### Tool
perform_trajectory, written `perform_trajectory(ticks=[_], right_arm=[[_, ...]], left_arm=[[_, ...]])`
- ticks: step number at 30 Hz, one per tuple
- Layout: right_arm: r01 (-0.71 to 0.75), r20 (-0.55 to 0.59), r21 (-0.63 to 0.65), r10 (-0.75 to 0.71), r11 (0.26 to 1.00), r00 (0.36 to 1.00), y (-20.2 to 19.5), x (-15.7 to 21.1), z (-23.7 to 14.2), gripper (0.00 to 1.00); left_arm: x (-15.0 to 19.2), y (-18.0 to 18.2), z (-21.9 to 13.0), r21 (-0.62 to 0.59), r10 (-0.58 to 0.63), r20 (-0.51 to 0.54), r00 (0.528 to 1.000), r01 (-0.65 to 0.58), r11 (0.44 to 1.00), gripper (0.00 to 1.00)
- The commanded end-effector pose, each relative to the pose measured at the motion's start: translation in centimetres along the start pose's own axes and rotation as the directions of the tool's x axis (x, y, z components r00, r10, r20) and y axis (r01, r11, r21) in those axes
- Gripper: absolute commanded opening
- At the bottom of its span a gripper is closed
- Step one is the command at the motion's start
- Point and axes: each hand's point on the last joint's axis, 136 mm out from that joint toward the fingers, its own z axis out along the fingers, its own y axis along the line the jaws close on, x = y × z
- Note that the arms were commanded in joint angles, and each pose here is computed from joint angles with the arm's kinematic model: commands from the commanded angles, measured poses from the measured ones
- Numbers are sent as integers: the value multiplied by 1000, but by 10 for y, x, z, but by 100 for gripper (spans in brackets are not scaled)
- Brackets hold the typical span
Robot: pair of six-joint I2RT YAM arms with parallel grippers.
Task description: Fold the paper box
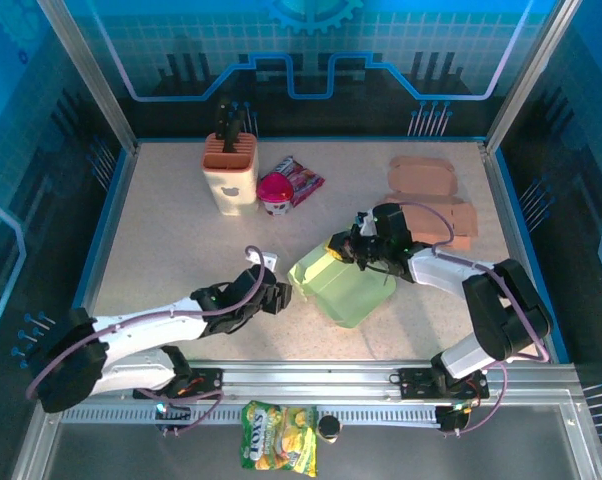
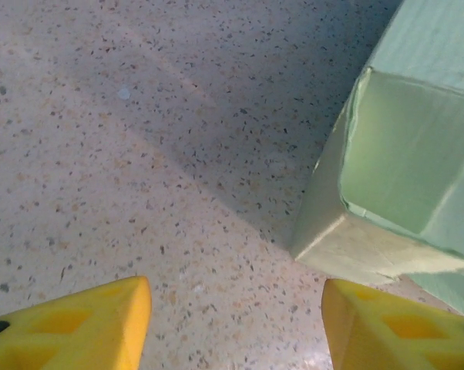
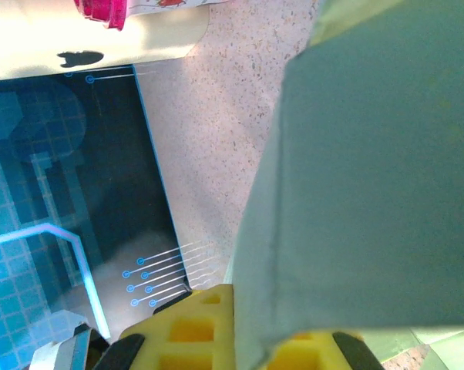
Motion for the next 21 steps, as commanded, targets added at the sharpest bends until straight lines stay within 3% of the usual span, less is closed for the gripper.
perform_trajectory(ticks=[1,9,21], right_arm=[[3,-14,-8,-3,1000,1000,-8,1,1,0],[1,-10,-27,-2,1000,1000,-4,3,-2,0],[-19,20,-51,20,999,1000,1,2,-5,0]], left_arm=[[-5,-10,9,52,43,32,999,-45,998,61],[-7,-23,18,114,71,69,995,-79,990,64],[-12,-36,23,158,46,107,993,-62,985,58]])
